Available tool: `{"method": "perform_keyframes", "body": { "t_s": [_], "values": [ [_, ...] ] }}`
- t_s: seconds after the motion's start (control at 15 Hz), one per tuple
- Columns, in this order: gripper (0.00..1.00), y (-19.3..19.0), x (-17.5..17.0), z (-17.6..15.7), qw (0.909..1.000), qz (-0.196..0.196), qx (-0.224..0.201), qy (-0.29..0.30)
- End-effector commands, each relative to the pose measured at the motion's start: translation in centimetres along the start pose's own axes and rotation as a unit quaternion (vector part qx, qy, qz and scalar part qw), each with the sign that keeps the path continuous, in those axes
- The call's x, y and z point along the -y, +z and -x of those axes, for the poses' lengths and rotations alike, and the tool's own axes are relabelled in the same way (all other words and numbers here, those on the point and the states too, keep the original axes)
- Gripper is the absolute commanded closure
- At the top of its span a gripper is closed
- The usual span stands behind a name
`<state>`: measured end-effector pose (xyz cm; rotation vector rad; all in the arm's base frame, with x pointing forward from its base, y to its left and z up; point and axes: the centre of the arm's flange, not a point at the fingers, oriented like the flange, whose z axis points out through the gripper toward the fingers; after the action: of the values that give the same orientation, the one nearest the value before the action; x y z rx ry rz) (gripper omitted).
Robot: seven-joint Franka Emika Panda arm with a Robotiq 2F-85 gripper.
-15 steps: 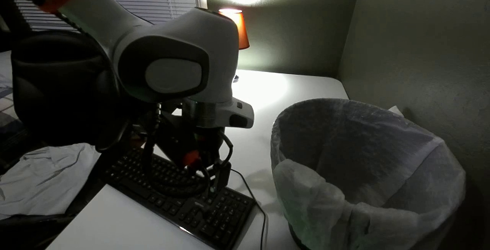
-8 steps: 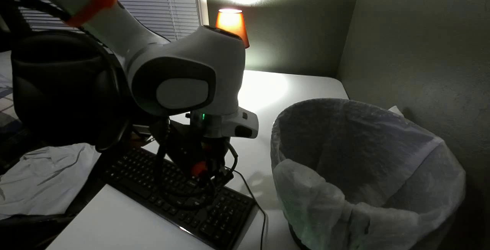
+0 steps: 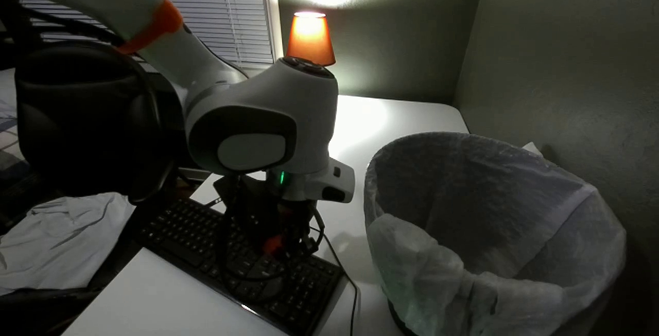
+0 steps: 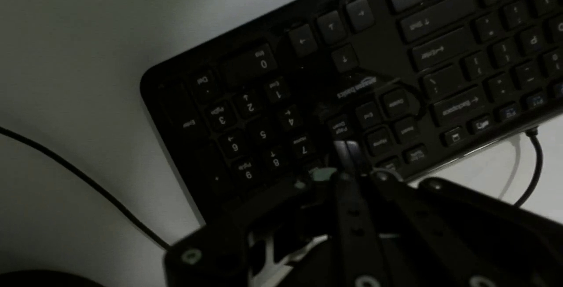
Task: Press one key on the keyboard.
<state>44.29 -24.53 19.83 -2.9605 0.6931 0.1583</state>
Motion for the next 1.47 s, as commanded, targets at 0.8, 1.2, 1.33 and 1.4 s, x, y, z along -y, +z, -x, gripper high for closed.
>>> {"method": "perform_keyframes", "body": {
  "t_s": [0.8, 1.2, 1.33, 1.4],
  "values": [
    [1.0, 2.6, -2.6, -2.8, 0.9918, -0.085, 0.005, 0.095],
    [1.0, 3.2, -3.1, -3.1, 0.9871, -0.106, 0.028, 0.117],
    [1.0, 3.3, -3.3, -3.1, 0.9852, -0.113, 0.035, 0.124],
    [1.0, 3.3, -3.4, -3.1, 0.9842, -0.115, 0.039, 0.128]
  ]
}}
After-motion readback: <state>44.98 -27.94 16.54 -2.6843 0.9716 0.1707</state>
